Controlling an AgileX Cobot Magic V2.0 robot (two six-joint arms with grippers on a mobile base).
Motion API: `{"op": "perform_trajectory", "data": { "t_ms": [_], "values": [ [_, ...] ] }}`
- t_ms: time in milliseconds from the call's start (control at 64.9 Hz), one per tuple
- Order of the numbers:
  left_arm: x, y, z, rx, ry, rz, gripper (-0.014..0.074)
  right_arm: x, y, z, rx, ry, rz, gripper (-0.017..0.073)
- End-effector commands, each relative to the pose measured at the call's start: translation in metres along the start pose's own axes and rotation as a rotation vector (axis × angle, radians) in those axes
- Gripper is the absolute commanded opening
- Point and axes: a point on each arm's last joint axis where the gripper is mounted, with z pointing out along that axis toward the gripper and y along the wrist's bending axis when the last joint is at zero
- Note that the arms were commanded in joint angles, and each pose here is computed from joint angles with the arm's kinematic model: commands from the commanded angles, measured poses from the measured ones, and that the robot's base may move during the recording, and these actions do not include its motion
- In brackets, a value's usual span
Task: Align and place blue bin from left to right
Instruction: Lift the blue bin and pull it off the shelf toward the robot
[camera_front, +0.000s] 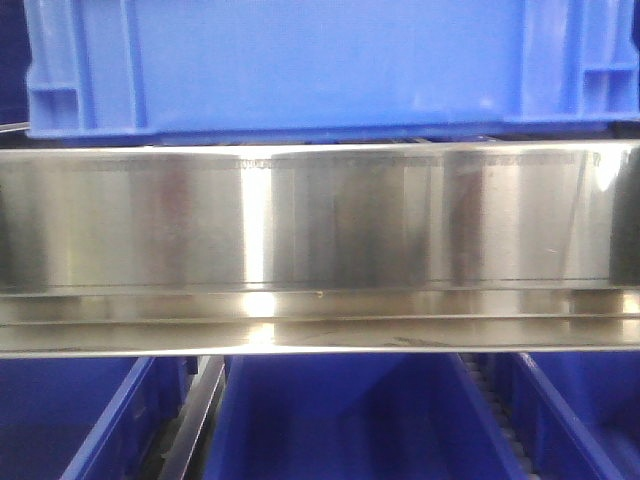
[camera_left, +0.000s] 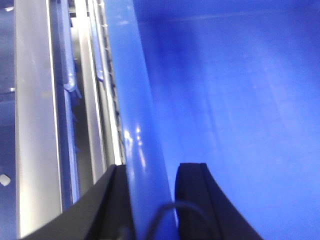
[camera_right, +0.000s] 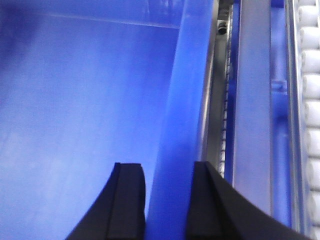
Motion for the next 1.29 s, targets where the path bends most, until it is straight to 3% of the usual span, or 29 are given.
{"op": "perform_trajectory", "data": {
  "t_ms": [0, 185, 416, 601, 1278],
  "values": [
    [-0.005, -0.013, -0.036, 0.118, -0.117, -0.012, -0.0111, -0.005, 0.007, -0.027, -0.048, -0.109, -0.01, -0.0066],
    [-0.002, -0.014, -0.068, 0.142, -0.176, -0.011, -0.0111, -0.002, 0.009, -0.059, -0.057, -0.177, -0.015, -0.0066],
    [0.003, -0.02, -0.111, 0.233, -0.265, -0.022, -0.0111, 0.002, 0.012, -0.106, -0.077, -0.308, -0.021, -0.0066],
    [0.007, -0.02, -0.14, 0.251, -0.344, -0.018, -0.0111, 0.006, 0.013, -0.131, -0.087, -0.382, -0.025, -0.0066],
    [0.006, -0.019, -0.138, 0.23, -0.342, -0.014, -0.0111, 0.006, 0.013, -0.133, -0.089, -0.393, -0.025, -0.0066]
  ]
}}
